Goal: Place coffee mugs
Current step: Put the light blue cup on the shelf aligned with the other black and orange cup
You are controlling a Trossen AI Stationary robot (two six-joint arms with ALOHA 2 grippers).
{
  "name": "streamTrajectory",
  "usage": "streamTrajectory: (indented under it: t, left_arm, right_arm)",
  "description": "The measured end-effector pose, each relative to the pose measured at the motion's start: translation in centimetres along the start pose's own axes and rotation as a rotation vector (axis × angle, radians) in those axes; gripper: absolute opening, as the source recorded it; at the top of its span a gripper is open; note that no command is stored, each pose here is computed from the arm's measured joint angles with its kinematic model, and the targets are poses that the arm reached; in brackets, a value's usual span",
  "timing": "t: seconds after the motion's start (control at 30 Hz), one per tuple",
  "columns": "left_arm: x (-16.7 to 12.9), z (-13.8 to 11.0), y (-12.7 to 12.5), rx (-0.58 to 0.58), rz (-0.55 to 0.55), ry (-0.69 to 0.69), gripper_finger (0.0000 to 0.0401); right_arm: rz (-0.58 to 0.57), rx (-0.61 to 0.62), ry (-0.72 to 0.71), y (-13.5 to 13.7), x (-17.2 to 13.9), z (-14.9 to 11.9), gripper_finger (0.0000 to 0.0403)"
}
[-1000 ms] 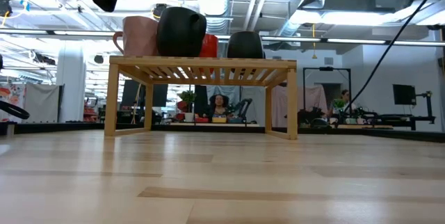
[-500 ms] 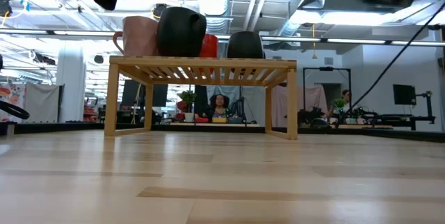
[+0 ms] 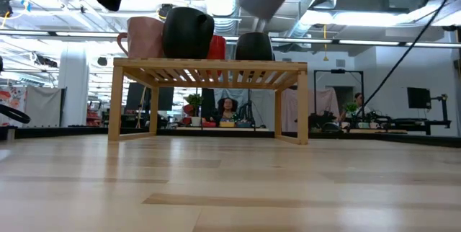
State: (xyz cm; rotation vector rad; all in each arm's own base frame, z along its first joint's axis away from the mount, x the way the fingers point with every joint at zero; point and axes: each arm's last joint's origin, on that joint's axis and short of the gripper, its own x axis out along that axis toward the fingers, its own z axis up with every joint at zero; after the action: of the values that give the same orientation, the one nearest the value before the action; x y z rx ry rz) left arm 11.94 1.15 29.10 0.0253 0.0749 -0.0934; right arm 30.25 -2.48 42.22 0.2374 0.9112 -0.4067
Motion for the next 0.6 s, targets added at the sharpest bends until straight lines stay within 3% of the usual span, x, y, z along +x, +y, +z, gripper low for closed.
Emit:
streamTrajectory:
  t: [0.23, 0.37, 0.6]
  left_arm:
    - [0.0, 0.0, 0.0, -0.001, 0.000, -0.002, 0.0158]
    - [0.0, 0.0, 0.0, -0.002, 0.000, -0.002, 0.0158]
    - [0.0, 0.0, 0.0, -0.001, 0.000, -0.002, 0.0158]
  right_arm:
    - [-0.115, 0.061, 0.057, -2.9, 3.7, 3.3, 0.0041]
    - [-0.157, 0.057, 0.118, -3.9, 6.2, 3.8, 0.0041]
    - [-0.182, 0.048, 0.166, -4.5, 7.8, 3.9, 0.0041]
